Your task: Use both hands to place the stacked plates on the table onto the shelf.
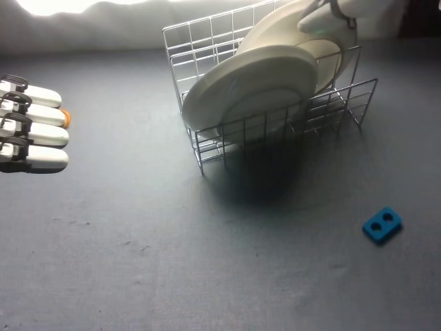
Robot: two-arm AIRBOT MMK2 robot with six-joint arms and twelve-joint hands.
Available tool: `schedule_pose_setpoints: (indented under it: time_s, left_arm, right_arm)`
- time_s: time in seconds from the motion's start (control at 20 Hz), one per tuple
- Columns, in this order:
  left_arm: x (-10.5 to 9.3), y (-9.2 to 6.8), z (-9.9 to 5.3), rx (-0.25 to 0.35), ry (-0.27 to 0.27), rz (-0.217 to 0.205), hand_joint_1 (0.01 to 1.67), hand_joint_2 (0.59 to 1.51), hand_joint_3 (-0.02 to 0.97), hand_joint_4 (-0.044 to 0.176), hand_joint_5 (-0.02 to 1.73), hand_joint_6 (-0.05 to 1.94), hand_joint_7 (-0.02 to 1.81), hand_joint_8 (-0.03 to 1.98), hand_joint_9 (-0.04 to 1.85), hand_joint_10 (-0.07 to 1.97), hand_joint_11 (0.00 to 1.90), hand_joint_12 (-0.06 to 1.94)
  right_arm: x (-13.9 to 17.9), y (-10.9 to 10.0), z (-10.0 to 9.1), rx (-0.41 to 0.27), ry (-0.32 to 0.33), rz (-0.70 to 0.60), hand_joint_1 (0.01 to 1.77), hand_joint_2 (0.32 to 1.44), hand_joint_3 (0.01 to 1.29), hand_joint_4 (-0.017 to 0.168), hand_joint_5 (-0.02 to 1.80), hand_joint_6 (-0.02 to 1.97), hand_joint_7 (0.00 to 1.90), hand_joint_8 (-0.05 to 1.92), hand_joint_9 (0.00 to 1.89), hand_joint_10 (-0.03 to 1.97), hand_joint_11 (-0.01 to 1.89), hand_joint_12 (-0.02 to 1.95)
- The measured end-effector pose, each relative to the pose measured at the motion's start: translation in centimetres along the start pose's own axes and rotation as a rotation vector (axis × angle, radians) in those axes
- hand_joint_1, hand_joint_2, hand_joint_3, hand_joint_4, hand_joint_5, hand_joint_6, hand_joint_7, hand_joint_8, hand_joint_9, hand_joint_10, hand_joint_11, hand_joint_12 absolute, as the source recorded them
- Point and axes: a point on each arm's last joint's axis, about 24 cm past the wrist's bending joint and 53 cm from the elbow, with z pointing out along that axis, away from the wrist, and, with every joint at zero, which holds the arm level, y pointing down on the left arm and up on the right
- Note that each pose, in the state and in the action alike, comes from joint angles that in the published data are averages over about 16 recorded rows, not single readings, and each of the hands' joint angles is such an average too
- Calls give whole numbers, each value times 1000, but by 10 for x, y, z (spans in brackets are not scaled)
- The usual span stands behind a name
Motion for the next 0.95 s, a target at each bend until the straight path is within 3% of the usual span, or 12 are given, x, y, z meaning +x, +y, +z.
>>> schedule_pose_setpoints:
  time_s: [0.15,0.3,0.45,0.6,0.8,0.95]
  left_arm:
    - [0,0,-4,0,3,4,19,1023,12,3,67,0,89,13,67,30,24,94]
    - [0,2,-10,-3,8,10,22,1042,12,3,194,42,213,180,171,240,79,415]
    - [-1,3,-16,-5,12,16,46,1072,12,3,321,286,356,514,308,582,200,771]
    - [0,5,-20,-7,19,23,95,1118,11,4,513,628,590,870,550,940,439,1131]
    - [0,7,-25,-12,25,28,134,1157,10,6,696,878,803,1191,762,1276,621,1522]
    - [0,8,-28,-15,29,32,171,1191,9,6,833,1150,945,1550,916,1656,802,1857]
  right_arm:
    - [-6,-6,-10,10,-11,-40,934,1010,13,3,878,50,939,11,934,21,461,1150]
    - [-8,-14,-19,24,-14,-70,816,1037,13,4,890,146,960,138,948,164,504,1204]
    - [-10,-21,-26,35,-17,-87,696,1072,13,5,891,469,973,461,958,495,594,1348]
    - [-10,-25,-34,27,-17,-117,585,1123,13,5,934,815,1021,819,1016,852,767,1493]
    - [-8,-29,-38,27,-14,-124,473,1170,13,4,966,1106,1062,1124,1061,1164,903,1617]
    - [-7,-30,-40,22,-14,-141,403,1203,13,4,977,1440,1085,1471,1088,1519,1039,1749]
